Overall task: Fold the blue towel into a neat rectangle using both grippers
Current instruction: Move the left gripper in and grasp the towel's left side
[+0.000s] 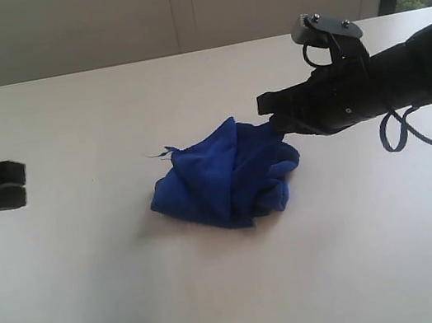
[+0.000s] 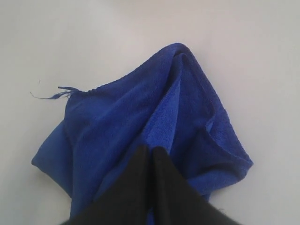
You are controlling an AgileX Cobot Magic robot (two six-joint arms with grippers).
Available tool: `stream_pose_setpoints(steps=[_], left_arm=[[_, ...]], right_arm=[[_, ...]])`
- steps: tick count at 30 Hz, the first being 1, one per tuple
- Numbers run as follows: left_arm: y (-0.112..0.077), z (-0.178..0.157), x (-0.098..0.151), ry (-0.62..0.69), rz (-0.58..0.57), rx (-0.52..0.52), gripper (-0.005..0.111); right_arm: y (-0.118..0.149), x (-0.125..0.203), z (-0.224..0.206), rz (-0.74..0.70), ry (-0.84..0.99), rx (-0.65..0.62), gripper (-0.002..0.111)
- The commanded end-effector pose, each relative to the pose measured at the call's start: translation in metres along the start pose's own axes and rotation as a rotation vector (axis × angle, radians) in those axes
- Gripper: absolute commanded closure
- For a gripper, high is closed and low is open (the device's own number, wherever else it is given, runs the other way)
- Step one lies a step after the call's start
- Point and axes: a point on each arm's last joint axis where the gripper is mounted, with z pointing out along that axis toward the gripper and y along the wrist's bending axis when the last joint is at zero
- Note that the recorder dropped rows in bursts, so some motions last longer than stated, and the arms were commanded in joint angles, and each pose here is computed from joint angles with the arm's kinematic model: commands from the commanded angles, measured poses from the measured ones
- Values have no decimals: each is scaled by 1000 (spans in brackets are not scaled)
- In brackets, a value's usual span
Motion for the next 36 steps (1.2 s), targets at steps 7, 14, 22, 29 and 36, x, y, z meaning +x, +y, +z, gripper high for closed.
stream_pose_setpoints(steps=[7, 14, 22, 29, 36], left_arm=[[-18, 89, -58, 73, -106, 394, 107], [-18, 129, -77, -20, -152, 593, 89], [-21, 157, -70, -22, -102, 592, 54], [-28, 171, -63, -15, -97, 604, 47], [-28, 184, -57, -16, -92, 586, 48]], right_arm=[[-1, 0, -3, -4, 2, -5, 108], [-4, 1, 0, -5, 7, 3, 108], [-12, 8, 12, 14, 50, 16, 108], [-12, 9, 12, 15, 51, 16, 108], [-12, 9, 12, 15, 52, 13, 108]])
